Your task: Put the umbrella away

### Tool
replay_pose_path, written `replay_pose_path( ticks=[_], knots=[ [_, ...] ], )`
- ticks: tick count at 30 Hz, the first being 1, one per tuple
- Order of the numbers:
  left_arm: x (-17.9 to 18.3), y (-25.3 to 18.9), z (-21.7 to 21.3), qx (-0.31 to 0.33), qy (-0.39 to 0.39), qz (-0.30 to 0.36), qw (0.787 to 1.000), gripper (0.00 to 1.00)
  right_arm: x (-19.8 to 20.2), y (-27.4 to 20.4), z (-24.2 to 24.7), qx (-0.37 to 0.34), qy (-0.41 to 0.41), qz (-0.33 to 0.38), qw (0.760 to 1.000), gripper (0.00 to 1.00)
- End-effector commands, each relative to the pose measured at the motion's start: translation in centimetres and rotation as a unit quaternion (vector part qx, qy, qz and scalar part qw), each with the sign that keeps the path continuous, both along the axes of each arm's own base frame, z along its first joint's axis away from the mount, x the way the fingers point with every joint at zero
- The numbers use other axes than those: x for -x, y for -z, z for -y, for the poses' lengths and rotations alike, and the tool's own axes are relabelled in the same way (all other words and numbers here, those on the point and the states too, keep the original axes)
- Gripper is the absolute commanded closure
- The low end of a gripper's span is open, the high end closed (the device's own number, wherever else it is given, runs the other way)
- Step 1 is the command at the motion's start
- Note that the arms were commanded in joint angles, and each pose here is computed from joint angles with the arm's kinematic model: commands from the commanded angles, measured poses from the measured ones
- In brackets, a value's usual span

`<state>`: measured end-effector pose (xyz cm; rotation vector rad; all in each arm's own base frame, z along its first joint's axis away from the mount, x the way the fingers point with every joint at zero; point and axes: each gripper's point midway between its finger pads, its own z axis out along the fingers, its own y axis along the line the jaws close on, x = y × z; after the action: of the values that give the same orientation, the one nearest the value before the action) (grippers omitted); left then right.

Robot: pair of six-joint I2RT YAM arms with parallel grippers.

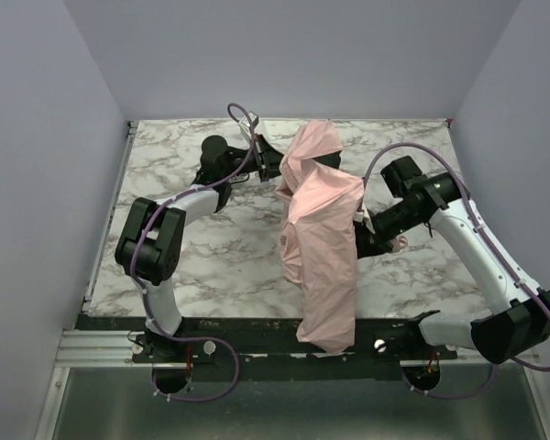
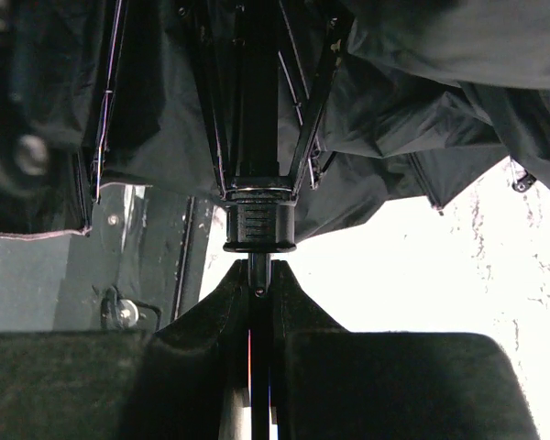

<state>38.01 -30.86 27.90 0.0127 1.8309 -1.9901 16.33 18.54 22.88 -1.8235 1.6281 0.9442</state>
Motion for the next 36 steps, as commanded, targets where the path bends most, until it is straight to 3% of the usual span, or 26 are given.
replay_pose_path(
  ticks=[1,6,8,12,17,21,24,30,36],
  knots=[
    [0.6,1.6,0.3,-0.046,0.015,0.035,0.998,1.00,0.5,1.5,-0.4,-0.032,-0.057,0.053,0.996,0.99],
    [-0.6,5.8,-0.3,-0.142,-0.019,0.021,0.989,1.00,0.8,4.8,0.2,0.000,-0.081,0.010,0.997,0.99],
    [-1.8,7.6,-0.8,-0.194,-0.046,0.021,0.980,1.00,0.8,4.8,0.0,-0.008,-0.086,0.007,0.996,0.99],
    [-4.2,8.6,-1.1,-0.231,-0.077,0.016,0.970,1.00,-0.4,3.4,-0.9,-0.034,-0.074,0.030,0.996,0.99],
    [-6.1,8.1,-0.6,-0.230,-0.093,0.018,0.969,1.00,-2.4,0.3,-0.7,-0.054,-0.030,0.012,0.998,0.99],
    [-6.5,7.7,-0.6,-0.228,-0.098,0.040,0.968,1.00,-1.5,-0.8,-0.9,-0.073,-0.030,0.021,0.997,0.99],
    [-6.3,6.7,0.1,-0.207,-0.085,0.063,0.973,1.00,-1.1,-0.5,-1.2,-0.077,-0.012,-0.024,0.997,0.99],
    [-3.6,5.8,2.0,-0.176,-0.042,0.104,0.978,1.00,0.1,2.7,-0.9,-0.064,-0.013,-0.085,0.994,0.99],
    [1.5,6.4,2.9,-0.142,0.003,0.112,0.983,1.00,-3.6,3.9,-0.2,-0.059,0.006,-0.084,0.995,0.99]
  ],
)
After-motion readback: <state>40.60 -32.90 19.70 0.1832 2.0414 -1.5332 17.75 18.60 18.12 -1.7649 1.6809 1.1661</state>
